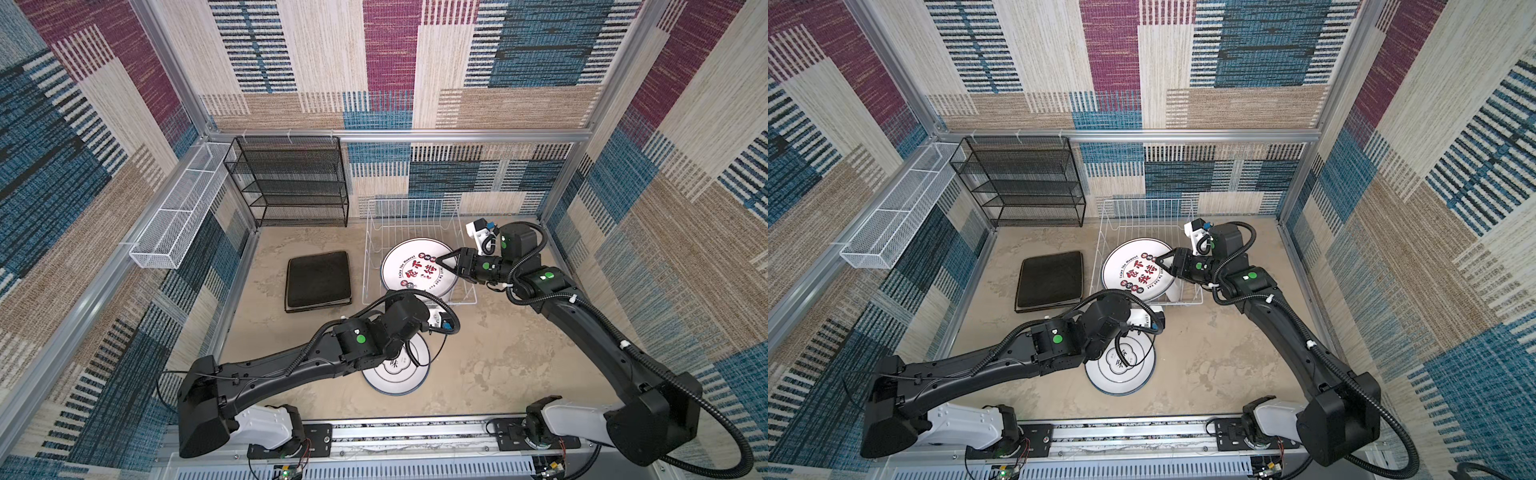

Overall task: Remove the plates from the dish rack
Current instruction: 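Close the right gripper on the plate's rim while the left gripper holds it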

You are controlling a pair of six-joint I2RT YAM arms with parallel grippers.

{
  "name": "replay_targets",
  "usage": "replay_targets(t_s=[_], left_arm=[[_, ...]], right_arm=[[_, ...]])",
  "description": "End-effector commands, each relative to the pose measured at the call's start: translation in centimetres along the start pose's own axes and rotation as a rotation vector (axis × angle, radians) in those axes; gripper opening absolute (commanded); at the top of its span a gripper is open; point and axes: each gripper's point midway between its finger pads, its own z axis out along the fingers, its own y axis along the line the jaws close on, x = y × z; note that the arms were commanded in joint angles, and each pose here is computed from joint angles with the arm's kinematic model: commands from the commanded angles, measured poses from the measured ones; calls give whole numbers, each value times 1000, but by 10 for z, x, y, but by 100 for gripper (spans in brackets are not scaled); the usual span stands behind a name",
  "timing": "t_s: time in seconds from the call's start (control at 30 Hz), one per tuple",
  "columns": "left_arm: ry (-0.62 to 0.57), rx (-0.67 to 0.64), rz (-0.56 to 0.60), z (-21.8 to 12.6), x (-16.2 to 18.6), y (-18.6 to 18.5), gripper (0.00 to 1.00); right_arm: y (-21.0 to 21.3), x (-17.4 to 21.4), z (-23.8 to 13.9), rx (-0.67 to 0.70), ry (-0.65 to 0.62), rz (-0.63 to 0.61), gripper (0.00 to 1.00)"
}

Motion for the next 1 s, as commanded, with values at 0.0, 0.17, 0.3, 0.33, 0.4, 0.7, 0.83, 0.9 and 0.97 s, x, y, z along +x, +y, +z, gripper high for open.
replay_targets(t_s=[0.0, 0.17, 0.3, 0.33, 0.4, 0.7, 0.83, 0.9, 0.97], left_arm=[[8, -84, -12, 0, -3, 19, 0], [14, -90, -11, 2, -3, 18, 0], [20, -88, -20, 2, -1, 16, 0], [26, -90, -22, 3, 0, 16, 0], [36, -96, -32, 3, 1, 17, 0], [41, -112, -127, 1, 3, 21, 15], [37, -61, -247, -6, 7, 19, 38], [24, -43, -324, -10, 7, 18, 54], [8, -35, -380, -16, 8, 17, 64]], right_arm=[[0, 1, 1, 1, 7, -11, 42], [0, 2, 3, -4, 12, -11, 30], [1, 1, 1, -7, 5, -15, 19], [2, 0, 1, -8, 1, -12, 17], [3, 0, 0, -13, -1, -12, 14], [7, -4, -6, -28, -48, -14, 0], [11, -10, -11, -28, -79, -18, 0], [13, -14, -15, -37, -105, -9, 0], [13, -19, -20, -40, -137, 4, 0]])
